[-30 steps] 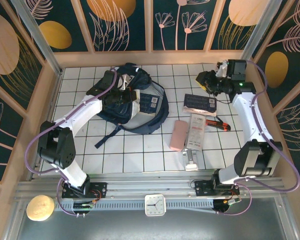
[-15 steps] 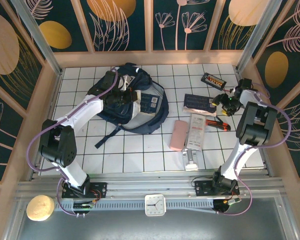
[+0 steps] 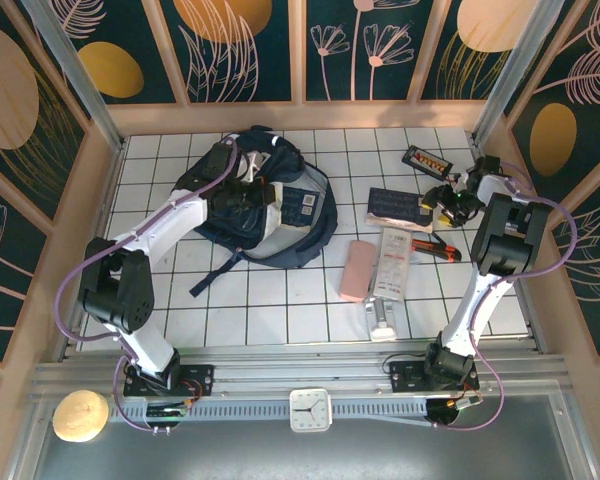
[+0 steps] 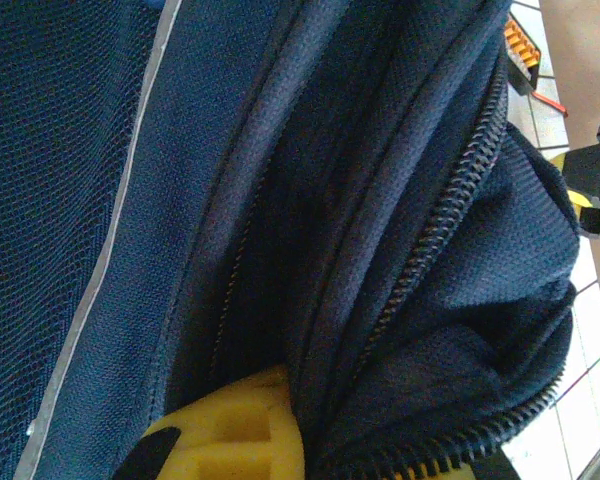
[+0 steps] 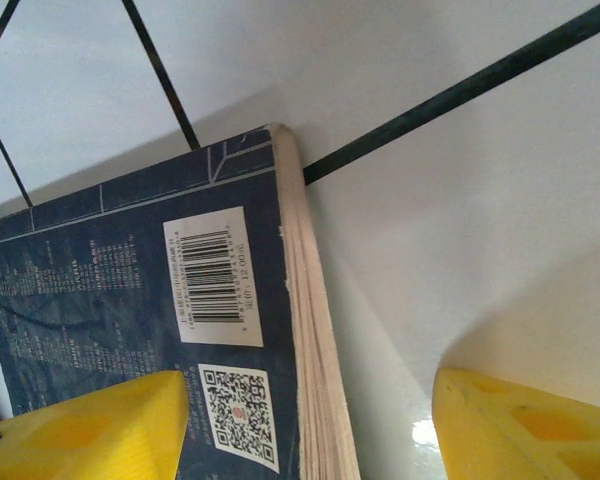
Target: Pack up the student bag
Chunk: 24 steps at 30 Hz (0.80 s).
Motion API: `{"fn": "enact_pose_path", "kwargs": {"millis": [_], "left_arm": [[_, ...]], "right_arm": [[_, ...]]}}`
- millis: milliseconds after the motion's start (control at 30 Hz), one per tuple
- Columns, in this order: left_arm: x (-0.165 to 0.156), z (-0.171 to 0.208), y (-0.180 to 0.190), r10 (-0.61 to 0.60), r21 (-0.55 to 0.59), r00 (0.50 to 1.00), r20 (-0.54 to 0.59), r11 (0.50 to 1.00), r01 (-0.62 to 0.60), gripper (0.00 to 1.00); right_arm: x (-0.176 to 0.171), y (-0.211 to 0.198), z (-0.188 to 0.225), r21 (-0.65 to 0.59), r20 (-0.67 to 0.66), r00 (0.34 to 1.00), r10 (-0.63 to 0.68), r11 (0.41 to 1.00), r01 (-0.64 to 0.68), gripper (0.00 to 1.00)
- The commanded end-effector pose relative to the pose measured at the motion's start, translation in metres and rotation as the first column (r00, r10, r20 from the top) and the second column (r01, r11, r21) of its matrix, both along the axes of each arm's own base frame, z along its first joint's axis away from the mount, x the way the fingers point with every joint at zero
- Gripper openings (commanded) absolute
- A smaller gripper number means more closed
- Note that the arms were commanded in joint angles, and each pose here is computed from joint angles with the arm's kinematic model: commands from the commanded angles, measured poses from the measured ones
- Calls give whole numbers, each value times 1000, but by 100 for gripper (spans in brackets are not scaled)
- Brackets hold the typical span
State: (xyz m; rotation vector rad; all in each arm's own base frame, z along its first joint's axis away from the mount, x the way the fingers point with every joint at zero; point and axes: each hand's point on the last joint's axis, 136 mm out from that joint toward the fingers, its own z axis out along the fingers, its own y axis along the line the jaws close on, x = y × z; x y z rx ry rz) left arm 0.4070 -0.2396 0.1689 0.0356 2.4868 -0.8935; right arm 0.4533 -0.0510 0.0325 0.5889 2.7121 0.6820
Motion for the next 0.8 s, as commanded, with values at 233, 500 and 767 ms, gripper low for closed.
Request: {"fn": "enact_pose_path", "kwargs": {"millis": [233, 500, 767], "left_arm": [[3, -13, 2, -1, 16, 1000, -14, 1000, 1, 0], [-1, -16, 4, 9, 12, 1000, -14, 1000, -9, 0], [-11, -16, 12, 12, 38, 1000, -6, 999, -12, 0]], "right_arm": [[-8, 39, -26, 14, -53, 993, 108, 994, -107, 47], [-14, 53, -33, -84, -104, 987, 127, 987, -135, 30], [-7, 64, -16, -65, -36, 992, 120, 990, -122, 0]]}}
